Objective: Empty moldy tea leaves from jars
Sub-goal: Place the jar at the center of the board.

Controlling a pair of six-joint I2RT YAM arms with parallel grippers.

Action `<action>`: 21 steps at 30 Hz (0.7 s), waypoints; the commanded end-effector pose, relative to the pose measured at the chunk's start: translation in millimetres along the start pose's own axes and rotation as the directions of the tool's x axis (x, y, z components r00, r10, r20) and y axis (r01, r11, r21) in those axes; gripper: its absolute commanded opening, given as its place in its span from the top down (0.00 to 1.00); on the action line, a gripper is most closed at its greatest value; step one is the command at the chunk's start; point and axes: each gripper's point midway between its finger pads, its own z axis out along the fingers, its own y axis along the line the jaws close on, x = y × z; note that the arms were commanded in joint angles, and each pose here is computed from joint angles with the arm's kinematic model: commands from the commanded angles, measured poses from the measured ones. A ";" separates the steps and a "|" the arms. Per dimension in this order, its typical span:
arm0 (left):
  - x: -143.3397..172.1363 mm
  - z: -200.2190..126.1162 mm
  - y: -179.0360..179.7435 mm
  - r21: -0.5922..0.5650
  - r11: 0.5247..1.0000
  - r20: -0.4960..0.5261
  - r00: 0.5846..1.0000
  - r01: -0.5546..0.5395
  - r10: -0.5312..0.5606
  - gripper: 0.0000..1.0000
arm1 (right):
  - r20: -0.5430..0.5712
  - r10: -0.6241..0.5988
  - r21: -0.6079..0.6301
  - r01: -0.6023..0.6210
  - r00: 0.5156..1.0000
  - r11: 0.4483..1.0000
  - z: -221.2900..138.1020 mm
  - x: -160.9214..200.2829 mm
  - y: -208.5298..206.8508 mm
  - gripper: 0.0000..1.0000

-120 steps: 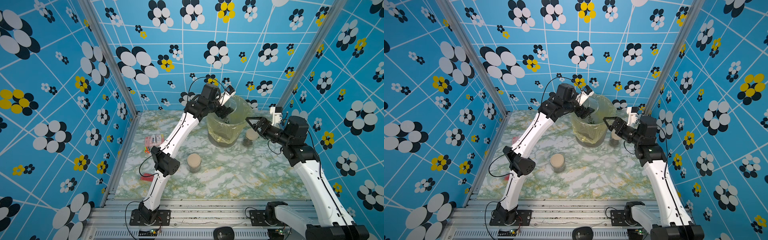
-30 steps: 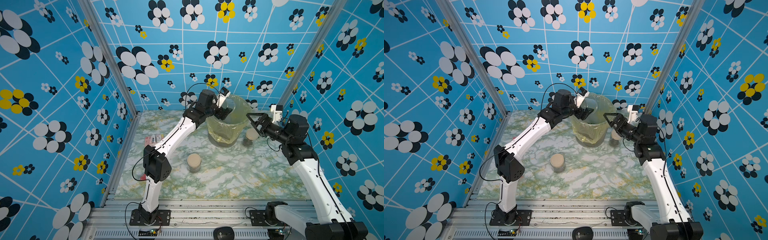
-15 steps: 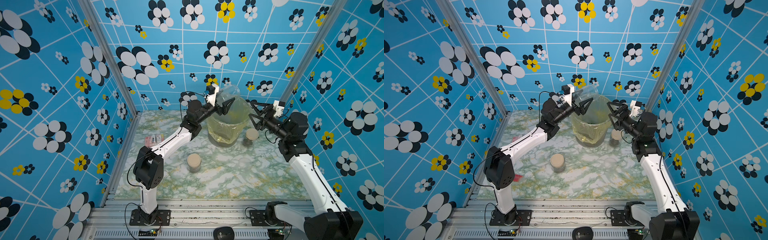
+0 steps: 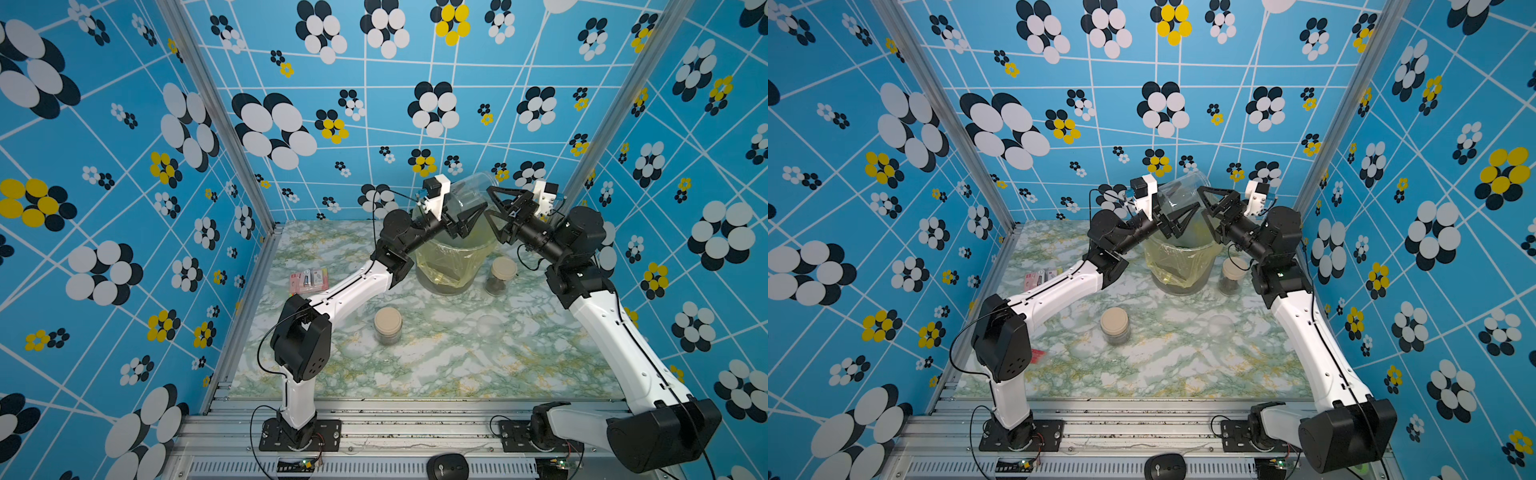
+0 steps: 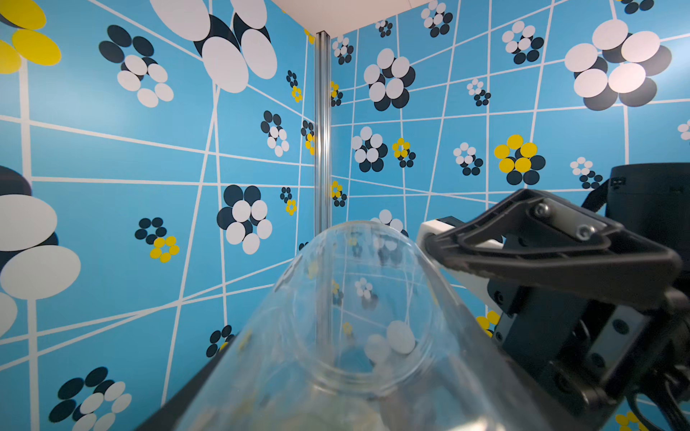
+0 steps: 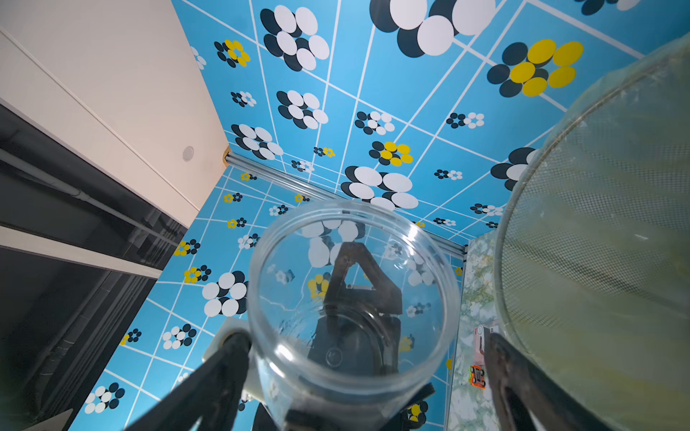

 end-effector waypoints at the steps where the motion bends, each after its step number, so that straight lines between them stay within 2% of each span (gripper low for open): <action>1: -11.6 3.5 -12.3 0.047 0.998 0.045 0.998 -0.035 0.033 0.49 | 0.029 -0.053 -0.036 0.054 0.998 0.998 6.4 -8.8 15.4 0.01; 13: 2.7 8.3 -24.6 0.088 0.996 0.029 0.999 -0.029 0.026 0.49 | 0.028 -0.037 -0.041 0.038 0.999 0.998 24.0 -17.1 13.8 0.07; 17: 7.0 9.3 -25.7 0.094 0.995 0.026 0.999 -0.026 0.024 0.49 | 0.017 -0.024 -0.044 0.025 1.000 0.999 26.8 -16.6 12.8 0.13; 21: 9.2 10.2 -27.3 0.101 0.995 0.022 1.000 -0.021 0.019 0.49 | 0.006 -0.022 -0.050 0.022 1.000 0.999 28.3 -15.2 13.1 0.23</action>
